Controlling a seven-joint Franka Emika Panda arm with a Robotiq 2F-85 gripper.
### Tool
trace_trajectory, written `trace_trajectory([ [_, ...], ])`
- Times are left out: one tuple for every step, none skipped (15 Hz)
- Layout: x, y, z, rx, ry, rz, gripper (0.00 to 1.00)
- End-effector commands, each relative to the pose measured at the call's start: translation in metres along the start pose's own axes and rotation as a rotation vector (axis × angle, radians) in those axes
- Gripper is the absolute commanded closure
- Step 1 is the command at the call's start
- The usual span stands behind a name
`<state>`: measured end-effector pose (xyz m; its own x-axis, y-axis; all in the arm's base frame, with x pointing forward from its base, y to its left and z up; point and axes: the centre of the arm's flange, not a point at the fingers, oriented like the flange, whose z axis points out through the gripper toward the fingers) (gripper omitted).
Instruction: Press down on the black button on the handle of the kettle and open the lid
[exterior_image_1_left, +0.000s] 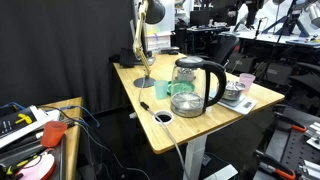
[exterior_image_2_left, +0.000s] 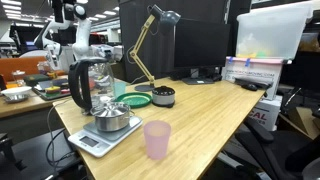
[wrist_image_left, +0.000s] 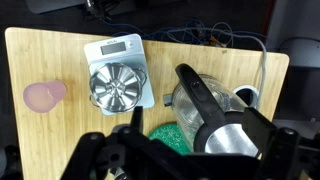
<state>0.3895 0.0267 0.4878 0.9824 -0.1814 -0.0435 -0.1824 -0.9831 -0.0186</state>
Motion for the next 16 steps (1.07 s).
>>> trace_trajectory([
  [0.0, 0.0, 0.0, 0.0, 0.0, 0.0, 0.0],
  [0.003, 0.0, 0.0, 0.001, 0.004, 0.002, 0.0],
  [0.004, 0.0, 0.001, 0.002, 0.002, 0.005, 0.0],
  [0.003, 0.001, 0.002, 0.01, -0.002, 0.005, 0.0],
  [0.003, 0.001, 0.003, 0.014, -0.006, 0.003, 0.0],
  [0.002, 0.002, 0.006, 0.024, -0.012, -0.003, 0.0],
  [0.002, 0.003, 0.008, 0.032, -0.021, -0.007, 0.0],
  [0.001, 0.004, 0.011, 0.039, -0.03, -0.009, 0.0],
  [0.0, 0.005, 0.015, 0.047, -0.039, -0.015, 0.0],
  [-0.001, 0.006, 0.019, 0.053, -0.048, -0.021, 0.0],
  [-0.002, 0.006, 0.023, 0.057, -0.056, -0.035, 0.0],
  [-0.002, 0.005, 0.027, 0.054, -0.062, -0.05, 0.0],
  [-0.002, 0.005, 0.03, 0.05, -0.071, -0.063, 0.0],
  [-0.001, 0.005, 0.035, 0.037, -0.08, -0.069, 0.0],
  [0.0, 0.006, 0.039, 0.019, -0.08, -0.07, 0.0],
  [0.003, 0.007, 0.041, -0.007, -0.072, -0.056, 0.0],
])
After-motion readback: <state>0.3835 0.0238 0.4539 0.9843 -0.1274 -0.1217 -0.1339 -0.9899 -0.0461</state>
